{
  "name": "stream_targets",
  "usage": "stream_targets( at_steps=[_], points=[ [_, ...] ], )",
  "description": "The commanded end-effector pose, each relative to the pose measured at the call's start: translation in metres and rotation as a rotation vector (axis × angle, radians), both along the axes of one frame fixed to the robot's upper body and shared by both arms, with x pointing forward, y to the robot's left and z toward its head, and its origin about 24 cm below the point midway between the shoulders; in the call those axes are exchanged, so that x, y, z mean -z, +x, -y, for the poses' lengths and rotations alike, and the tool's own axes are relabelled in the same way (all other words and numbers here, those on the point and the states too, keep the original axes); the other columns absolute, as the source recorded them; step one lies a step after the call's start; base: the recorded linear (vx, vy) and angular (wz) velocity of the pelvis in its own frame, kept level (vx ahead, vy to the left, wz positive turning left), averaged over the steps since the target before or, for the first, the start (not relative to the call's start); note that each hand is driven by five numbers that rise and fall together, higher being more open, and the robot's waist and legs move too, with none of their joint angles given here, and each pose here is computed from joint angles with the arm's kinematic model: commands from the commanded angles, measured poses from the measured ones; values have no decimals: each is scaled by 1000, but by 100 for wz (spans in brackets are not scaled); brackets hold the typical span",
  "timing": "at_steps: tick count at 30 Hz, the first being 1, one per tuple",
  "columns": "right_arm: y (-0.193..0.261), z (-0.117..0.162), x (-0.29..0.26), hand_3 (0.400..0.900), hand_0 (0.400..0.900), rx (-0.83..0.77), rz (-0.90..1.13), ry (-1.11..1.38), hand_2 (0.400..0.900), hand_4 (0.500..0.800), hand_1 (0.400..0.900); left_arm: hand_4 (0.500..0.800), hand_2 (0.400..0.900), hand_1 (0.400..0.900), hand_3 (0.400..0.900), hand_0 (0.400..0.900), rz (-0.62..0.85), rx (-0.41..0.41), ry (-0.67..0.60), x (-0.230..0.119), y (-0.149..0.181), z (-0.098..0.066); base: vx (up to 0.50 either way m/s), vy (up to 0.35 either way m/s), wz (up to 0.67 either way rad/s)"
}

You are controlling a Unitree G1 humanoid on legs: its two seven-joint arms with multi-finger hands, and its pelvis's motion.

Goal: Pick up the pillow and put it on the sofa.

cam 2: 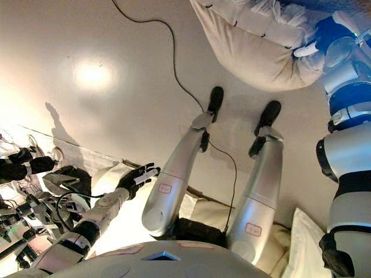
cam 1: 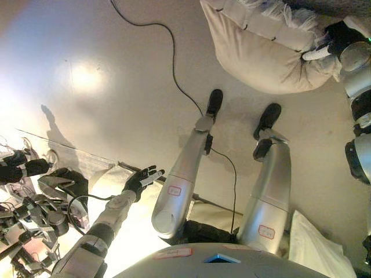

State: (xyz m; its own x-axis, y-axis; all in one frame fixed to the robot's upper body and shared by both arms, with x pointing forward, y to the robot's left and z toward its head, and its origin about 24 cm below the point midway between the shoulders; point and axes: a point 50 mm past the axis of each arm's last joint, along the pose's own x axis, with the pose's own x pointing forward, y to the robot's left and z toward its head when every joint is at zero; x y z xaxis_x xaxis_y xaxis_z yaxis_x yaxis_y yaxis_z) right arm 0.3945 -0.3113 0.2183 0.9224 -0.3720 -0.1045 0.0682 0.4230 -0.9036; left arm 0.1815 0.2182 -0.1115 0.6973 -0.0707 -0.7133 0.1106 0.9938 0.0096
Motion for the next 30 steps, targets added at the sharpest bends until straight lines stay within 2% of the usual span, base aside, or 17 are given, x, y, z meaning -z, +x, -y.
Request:
stream_targets(
  at_steps=[1,7,14,19,25,30],
  points=[
    [-3,-1,-58,400,400,-72,167,-93,400,500,400,800,900,900,900,900,-111,-91,45,13,-48,-29,-16,26,-8],
    [-5,1,-55,400,400,-99,168,-71,400,500,400,800,900,900,900,900,-103,-92,40,12,-52,-30,-14,22,-9],
    [-3,-8,-20,400,400,-205,111,52,400,500,400,800,900,900,900,900,-111,-104,74,13,-48,-34,-28,8,-16],
    [-8,-17,22,400,400,-302,6,110,400,500,400,800,900,900,900,900,-189,-122,129,19,-52,-44,77,-41,-2],
    [-21,-36,67,400,400,-452,-144,178,400,500,400,800,900,900,900,900,-288,-147,236,21,-61,-66,172,-104,4],
    [-29,-48,76,400,400,-543,-212,215,400,500,400,800,900,900,900,900,-352,-142,279,25,-69,-69,179,-91,7]
  ],
)
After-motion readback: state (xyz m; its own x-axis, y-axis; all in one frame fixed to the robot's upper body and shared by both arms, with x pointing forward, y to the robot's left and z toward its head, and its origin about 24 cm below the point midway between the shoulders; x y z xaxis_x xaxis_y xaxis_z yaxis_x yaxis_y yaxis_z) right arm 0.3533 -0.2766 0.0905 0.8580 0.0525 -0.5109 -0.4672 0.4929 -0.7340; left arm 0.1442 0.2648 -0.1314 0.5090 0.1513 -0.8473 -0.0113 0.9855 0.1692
